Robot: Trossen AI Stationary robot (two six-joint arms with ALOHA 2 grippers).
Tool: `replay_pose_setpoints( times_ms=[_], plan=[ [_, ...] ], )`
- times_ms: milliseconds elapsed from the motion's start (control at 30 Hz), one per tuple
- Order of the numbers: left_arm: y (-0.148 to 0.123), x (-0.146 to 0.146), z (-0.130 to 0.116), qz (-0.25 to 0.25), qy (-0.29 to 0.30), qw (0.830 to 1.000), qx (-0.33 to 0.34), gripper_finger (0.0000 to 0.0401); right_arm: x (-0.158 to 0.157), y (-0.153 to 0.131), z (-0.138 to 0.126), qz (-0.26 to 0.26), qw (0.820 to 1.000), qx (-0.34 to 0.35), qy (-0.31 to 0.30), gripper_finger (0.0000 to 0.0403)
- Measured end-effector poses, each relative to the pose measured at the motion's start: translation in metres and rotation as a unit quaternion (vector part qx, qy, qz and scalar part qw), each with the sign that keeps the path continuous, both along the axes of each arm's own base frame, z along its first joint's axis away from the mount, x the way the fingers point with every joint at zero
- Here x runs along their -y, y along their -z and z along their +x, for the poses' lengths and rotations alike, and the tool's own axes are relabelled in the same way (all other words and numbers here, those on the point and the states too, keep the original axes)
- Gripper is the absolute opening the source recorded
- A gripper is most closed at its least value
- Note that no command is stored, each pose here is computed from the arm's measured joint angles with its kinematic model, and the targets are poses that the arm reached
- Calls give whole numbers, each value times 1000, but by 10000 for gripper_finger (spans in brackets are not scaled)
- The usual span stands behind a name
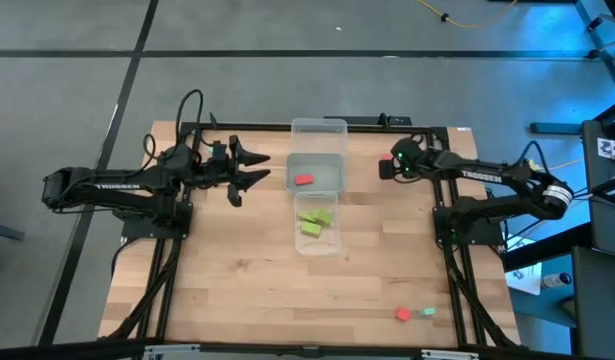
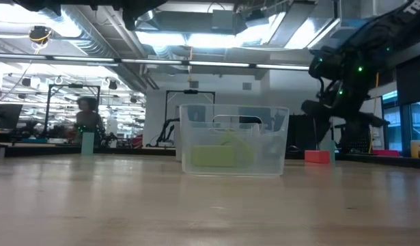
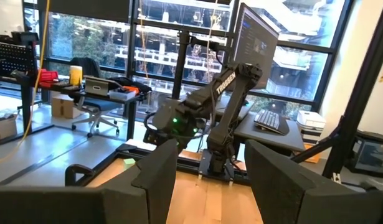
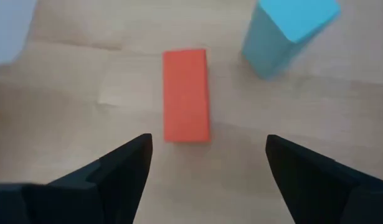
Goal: Sort & place blocks by color
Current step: Put the top orange block into the gray bin
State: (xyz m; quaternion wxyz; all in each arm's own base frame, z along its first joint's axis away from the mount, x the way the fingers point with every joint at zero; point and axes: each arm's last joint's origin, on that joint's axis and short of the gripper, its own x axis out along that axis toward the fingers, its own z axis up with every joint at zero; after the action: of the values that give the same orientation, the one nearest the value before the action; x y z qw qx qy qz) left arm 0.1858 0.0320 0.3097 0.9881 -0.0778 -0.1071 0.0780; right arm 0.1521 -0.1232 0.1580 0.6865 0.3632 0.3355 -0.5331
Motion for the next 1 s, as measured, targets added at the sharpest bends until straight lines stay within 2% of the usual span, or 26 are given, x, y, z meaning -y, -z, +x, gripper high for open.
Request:
replay_pose_setpoints(
  times_ms=[133,300,400,600,800,900,1000],
  plan=[
    [0,0,0,0,-2,1000,0,180,3,6,5,-28,999,41,-4,316],
    [0,0,0,0,-2,1000,0,180,9,14,13,-40,998,42,-20,316],
    [0,0,0,-1,-6,1000,0,180,11,24,16,-33,999,22,-37,316],
    [0,0,0,-1,-7,1000,0,180,13,37,17,-16,999,-4,-32,316],
    [0,0,0,-1,-7,1000,0,180,14,41,18,-21,999,-20,-28,316],
    [0,0,0,-1,-6,1000,0,180,14,41,17,-27,999,-25,-23,305],
    [0,0,0,-1,-6,1000,0,180,14,41,17,-29,999,-27,-21,275]
  ],
)
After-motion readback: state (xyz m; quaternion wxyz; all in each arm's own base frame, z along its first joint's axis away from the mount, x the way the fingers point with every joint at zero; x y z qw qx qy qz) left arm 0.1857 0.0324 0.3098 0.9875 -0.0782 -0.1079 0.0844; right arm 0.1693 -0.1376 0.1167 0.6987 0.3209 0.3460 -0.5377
